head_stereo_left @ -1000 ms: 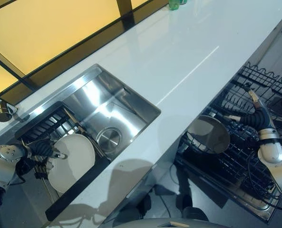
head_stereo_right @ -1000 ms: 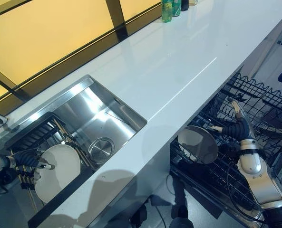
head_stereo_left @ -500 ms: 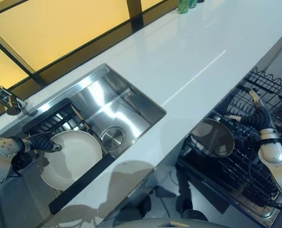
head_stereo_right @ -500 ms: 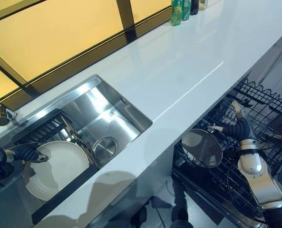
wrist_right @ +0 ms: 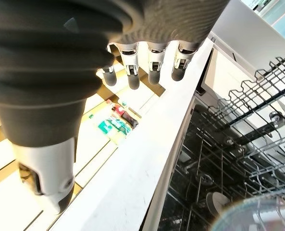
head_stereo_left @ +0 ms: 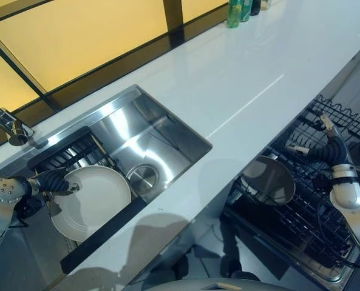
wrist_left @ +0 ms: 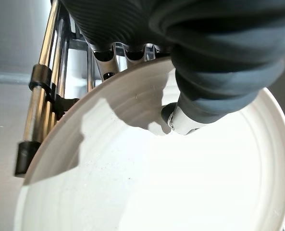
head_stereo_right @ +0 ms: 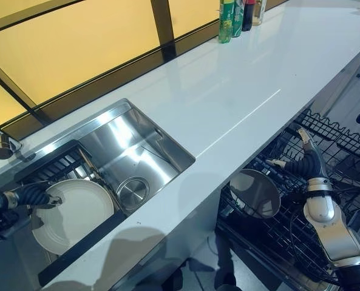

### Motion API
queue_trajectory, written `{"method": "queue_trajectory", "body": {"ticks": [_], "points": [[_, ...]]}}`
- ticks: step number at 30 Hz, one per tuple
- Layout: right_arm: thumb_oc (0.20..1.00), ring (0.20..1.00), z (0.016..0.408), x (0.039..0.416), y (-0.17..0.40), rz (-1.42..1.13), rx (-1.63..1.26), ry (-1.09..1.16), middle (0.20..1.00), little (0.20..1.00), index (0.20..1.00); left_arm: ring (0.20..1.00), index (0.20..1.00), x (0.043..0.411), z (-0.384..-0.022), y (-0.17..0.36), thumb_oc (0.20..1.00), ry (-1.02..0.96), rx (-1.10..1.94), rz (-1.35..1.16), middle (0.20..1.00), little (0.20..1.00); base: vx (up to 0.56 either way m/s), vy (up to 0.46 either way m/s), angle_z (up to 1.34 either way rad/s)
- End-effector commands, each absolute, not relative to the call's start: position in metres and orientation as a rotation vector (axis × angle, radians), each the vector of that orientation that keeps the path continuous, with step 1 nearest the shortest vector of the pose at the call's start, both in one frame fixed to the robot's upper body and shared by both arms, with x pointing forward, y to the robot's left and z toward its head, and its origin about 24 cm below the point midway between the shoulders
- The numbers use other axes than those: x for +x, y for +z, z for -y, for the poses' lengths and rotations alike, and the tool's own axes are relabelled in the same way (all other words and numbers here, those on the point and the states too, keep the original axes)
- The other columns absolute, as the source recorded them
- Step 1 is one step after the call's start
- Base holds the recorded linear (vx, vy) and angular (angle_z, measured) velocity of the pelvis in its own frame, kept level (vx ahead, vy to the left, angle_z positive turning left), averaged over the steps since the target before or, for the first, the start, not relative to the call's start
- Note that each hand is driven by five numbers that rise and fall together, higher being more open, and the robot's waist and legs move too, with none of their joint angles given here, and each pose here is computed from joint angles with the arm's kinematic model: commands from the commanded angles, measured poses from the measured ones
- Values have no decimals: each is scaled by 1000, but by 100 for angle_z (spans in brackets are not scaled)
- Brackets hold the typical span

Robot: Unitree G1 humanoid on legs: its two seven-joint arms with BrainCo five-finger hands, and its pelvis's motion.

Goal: Pick up plates and place into dishwasher.

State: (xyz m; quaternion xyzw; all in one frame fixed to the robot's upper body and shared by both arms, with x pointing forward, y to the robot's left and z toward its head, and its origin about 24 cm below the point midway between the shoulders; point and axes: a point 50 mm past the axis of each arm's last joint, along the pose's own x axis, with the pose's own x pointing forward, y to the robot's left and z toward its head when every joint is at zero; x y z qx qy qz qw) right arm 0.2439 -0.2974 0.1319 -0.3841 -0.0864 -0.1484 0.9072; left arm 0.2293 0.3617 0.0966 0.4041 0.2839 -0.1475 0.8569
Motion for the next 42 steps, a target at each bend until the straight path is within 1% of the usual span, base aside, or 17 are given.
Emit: {"method": "queue_trajectory", "body": {"ticks": [1, 4, 10, 14, 18, 21, 24, 26, 30, 36, 42], "points": [[1000, 1000, 291, 241, 157, 324, -801, -313, 1000, 1000, 1000, 200, 200, 237, -364, 145, 200, -138, 965, -314, 200, 200, -74, -37, 1], [1000, 1000, 292, 241, 157, 335, -795, -346, 1000, 1000, 1000, 200, 200, 239, -361, 170, 200, -9, 1062, -90, 200, 200, -77, -32, 1], [1000, 1000, 294, 240, 162, 404, -773, -444, 1000, 1000, 1000, 200, 200, 235, -342, 195, 200, 160, 1103, 258, 200, 200, -78, -29, 1], [1000, 1000, 296, 236, 180, 508, -760, -531, 1000, 1000, 1000, 200, 200, 227, -331, 214, 200, 237, 1110, 462, 200, 200, -72, -23, 0], [1000, 1000, 292, 231, 200, 635, -746, -586, 1000, 1000, 1000, 200, 200, 223, -321, 226, 200, 273, 1101, 605, 200, 200, -51, -23, 1], [1000, 1000, 282, 231, 222, 765, -717, -568, 1000, 1000, 1000, 200, 200, 224, -308, 238, 200, 293, 1054, 728, 200, 200, -54, -24, 1], [1000, 1000, 264, 234, 243, 878, -696, -479, 1000, 1000, 1000, 200, 200, 227, -291, 246, 200, 264, 1002, 843, 200, 200, -47, -24, 3], [1000, 1000, 244, 239, 253, 932, -674, -379, 1000, 1000, 1000, 200, 200, 232, -276, 249, 200, 224, 956, 896, 200, 200, -30, -25, 5], [1000, 1000, 202, 246, 263, 1011, -613, -128, 1000, 1000, 1000, 200, 200, 242, -237, 248, 200, 83, 816, 1005, 200, 200, -47, -27, 10], [1000, 1000, 153, 255, 259, 1034, -466, 132, 1000, 1000, 1000, 200, 200, 257, -185, 239, 200, -62, 654, 1088, 200, 200, -28, -7, 5], [1000, 1000, 113, 255, 247, 987, -364, 326, 1000, 1000, 1000, 200, 200, 263, -151, 233, 200, -161, 608, 1115, 200, 200, 3, -32, 5]]}}
